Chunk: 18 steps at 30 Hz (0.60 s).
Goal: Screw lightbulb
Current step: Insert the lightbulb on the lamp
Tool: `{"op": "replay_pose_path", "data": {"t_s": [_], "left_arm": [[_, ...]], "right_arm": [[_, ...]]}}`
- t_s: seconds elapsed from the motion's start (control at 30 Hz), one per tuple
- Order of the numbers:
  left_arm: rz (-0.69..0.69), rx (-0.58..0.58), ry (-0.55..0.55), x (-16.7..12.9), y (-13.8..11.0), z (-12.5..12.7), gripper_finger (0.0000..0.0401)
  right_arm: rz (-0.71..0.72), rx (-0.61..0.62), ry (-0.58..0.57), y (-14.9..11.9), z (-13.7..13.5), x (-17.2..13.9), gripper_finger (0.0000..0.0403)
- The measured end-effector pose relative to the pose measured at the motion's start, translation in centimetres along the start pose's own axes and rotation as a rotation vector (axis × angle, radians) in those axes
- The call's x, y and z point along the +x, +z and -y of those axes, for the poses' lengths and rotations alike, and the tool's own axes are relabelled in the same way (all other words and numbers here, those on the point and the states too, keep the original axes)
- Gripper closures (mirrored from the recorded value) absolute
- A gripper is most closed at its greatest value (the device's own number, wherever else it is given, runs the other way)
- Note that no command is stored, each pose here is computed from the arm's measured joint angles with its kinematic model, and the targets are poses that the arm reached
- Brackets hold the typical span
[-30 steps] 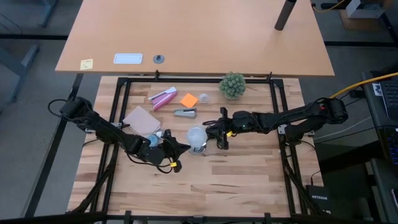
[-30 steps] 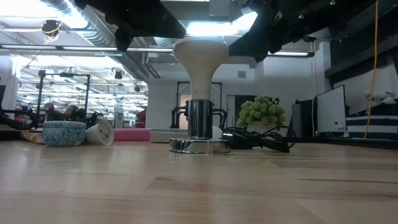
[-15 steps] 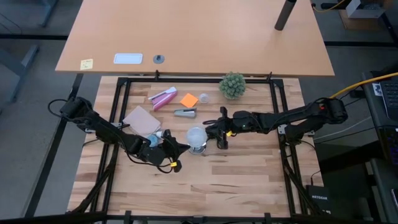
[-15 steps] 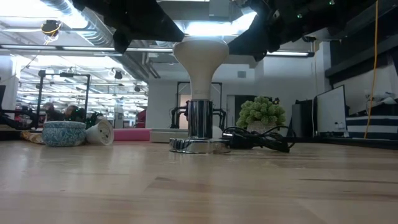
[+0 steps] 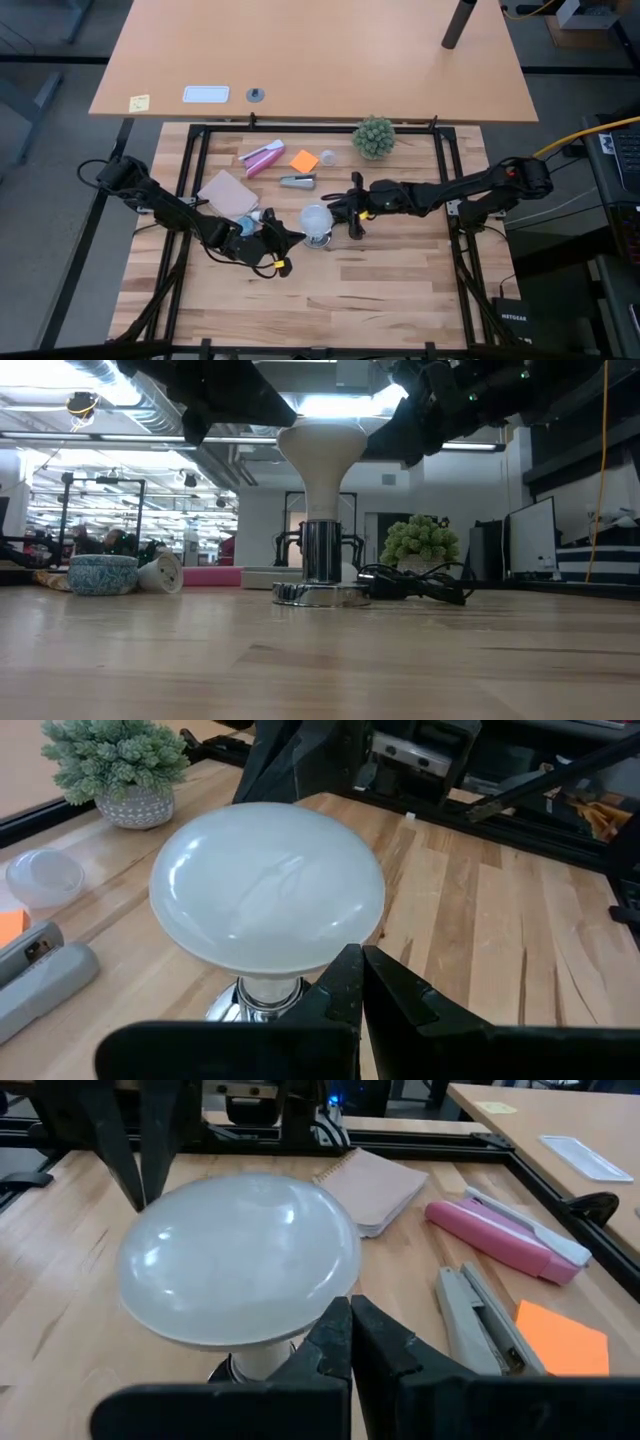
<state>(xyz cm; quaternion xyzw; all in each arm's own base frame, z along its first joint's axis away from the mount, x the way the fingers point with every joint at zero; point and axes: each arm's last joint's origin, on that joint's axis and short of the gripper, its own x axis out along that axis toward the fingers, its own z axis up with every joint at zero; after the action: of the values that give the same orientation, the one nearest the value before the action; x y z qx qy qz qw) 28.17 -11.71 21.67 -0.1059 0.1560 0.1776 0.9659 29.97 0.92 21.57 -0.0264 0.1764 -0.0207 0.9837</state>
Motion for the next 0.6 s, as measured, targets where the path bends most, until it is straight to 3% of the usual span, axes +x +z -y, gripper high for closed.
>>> {"op": "replay_pose_path", "data": {"t_s": [0.6], "left_arm": [[0.003,0.007,0.043,0.0,-0.14,-0.21,0.04]], "right_arm": [[-0.001,0.028,0.048,-0.06,-0.13,0.06,0.0398]]}}
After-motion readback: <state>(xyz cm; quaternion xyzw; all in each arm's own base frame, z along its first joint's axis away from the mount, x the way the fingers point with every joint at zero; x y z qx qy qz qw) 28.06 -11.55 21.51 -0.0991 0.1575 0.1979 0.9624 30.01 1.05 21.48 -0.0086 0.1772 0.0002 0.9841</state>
